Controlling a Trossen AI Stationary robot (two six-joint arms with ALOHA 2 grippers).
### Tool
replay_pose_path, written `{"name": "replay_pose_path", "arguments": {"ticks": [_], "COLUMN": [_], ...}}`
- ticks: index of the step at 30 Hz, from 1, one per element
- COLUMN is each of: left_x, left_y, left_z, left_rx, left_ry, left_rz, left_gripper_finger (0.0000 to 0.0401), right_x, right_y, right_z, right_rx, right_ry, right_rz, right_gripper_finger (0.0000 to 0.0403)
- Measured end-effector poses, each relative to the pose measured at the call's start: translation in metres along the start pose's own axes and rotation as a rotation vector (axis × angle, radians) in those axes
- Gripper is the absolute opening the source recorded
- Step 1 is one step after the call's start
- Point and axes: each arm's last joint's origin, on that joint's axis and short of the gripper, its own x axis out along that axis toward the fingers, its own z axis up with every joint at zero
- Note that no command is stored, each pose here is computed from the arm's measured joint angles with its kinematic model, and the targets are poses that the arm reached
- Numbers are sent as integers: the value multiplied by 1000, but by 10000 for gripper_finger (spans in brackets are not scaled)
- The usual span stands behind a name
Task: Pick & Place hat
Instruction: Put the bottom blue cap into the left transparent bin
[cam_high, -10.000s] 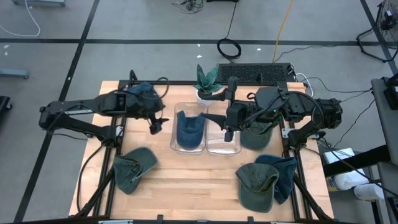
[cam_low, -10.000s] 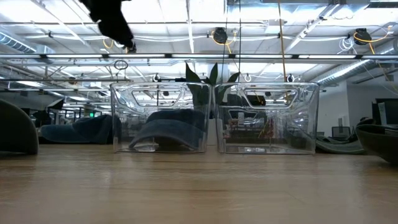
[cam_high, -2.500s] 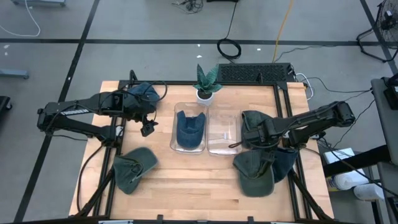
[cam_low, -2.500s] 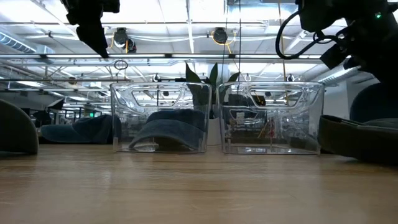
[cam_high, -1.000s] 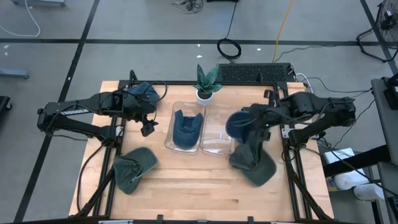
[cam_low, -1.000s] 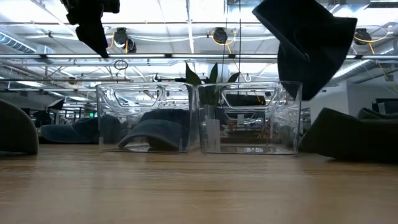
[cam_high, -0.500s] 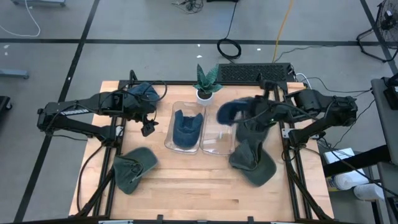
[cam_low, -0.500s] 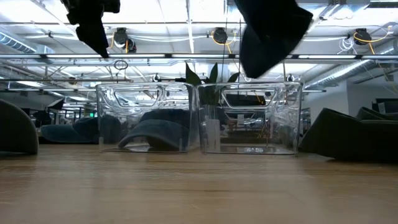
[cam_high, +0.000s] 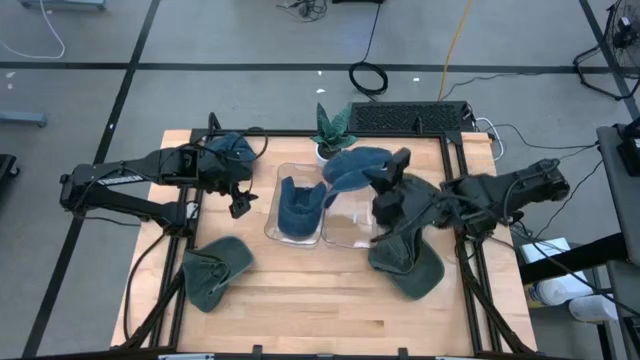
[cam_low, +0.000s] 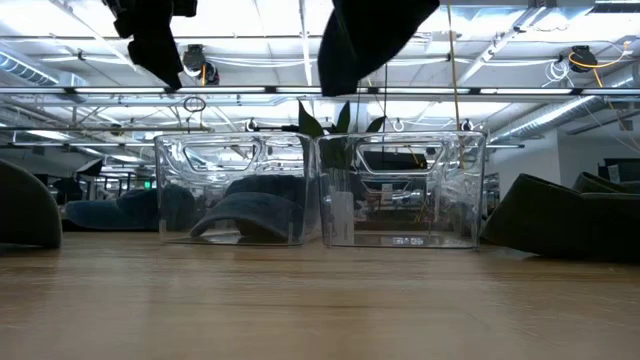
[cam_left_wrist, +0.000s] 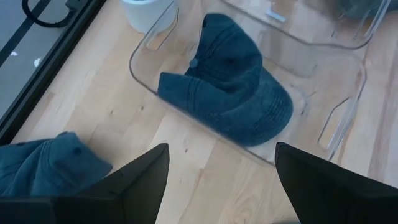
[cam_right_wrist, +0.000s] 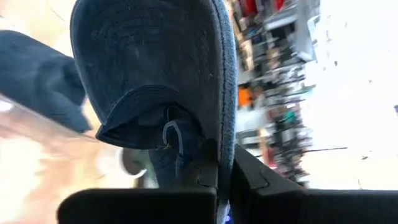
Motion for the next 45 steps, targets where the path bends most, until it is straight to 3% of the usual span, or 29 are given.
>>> {"name": "replay_pose_path", "arguments": {"ticks": [11,22,30,37,45], "left_x": [0,0,0,0,-2], "left_y": [0,0,0,-1,-8], "left_z": [1,1,1,3,16], "left_rx": [-2,-10,-16,-19,-13], "left_ry": [-7,-8,-8,-28,-144], "left_rz": [-2,-2,-2,-7,-200], "left_gripper_finger": [294,294,294,294,294], "right_x": [3,15,18,15,14], "right_y": [32,68,86,89,93], "right_z": [17,13,9,9,7], "right_rx": [-144,-311,-477,-600,-668], "right_ry": [-32,-45,-153,-291,-387], "right_rz": [-185,-287,-301,-430,-495], "right_gripper_finger": [0,0,0,0,0]}}
